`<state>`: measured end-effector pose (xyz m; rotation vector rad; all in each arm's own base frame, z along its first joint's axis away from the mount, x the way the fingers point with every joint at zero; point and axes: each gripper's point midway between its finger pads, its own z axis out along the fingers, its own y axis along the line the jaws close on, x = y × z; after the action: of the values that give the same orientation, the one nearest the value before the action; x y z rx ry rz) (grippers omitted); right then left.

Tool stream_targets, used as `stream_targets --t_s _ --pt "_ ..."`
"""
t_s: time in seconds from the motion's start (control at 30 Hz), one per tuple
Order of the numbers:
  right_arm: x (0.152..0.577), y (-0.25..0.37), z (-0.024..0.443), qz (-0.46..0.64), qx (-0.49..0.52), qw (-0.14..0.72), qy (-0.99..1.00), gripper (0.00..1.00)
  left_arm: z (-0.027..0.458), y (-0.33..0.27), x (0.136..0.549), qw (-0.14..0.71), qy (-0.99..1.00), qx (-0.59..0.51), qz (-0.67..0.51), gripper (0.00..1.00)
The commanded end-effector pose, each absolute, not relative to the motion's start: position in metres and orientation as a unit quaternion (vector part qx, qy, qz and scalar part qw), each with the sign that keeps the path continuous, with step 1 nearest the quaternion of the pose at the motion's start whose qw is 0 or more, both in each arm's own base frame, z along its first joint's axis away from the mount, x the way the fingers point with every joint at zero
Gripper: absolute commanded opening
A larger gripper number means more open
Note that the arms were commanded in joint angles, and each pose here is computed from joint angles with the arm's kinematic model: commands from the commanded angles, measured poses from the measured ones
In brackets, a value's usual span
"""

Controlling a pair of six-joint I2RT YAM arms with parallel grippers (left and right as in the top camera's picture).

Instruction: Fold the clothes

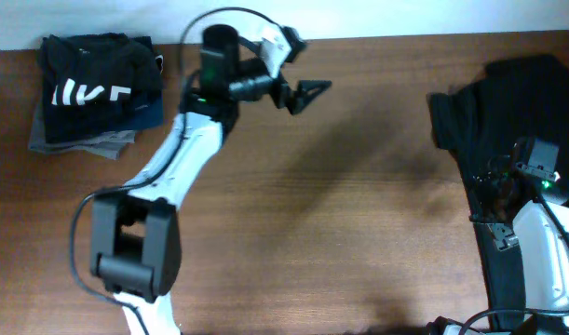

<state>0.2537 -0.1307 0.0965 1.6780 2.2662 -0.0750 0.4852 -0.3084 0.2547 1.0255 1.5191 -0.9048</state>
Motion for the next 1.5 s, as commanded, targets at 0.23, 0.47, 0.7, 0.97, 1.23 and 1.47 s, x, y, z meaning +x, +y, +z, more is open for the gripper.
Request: stream_targets --t_s 0.23,0.47,0.7,0.97,1.23,1.47 --pt "0.256 -0.132 0.096 -0.024 0.584 0.164 0.795 0.87 0.192 -0.335 0.505 0.5 0.771 0.344 -0.192 0.99" --pt "0.323 -0.112 0.102 0.08 0.424 0.239 0.87 0.78 0.18 -0.306 0.519 0.489 0.797 0.319 -0.154 1.0" --pt "0.388 -0.083 0.093 0.119 0.321 0.302 0.89 0.63 0.168 -0.261 0.537 0.475 0.827 0.281 -0.106 0.99" --pt "0.441 -0.049 0.043 0.057 0.207 0.254 0.943 0.82 0.136 -0.224 0.528 0.405 0.87 0.265 -0.088 0.99" --pt "0.473 -0.075 0.056 -0.13 0.109 0.247 0.954 0.89 0.116 -0.194 0.518 0.353 0.899 0.249 -0.077 0.99" --pt "0.477 -0.095 0.057 -0.172 0.046 0.241 0.954 0.91 0.114 -0.178 0.522 0.35 0.904 0.236 -0.072 1.0"
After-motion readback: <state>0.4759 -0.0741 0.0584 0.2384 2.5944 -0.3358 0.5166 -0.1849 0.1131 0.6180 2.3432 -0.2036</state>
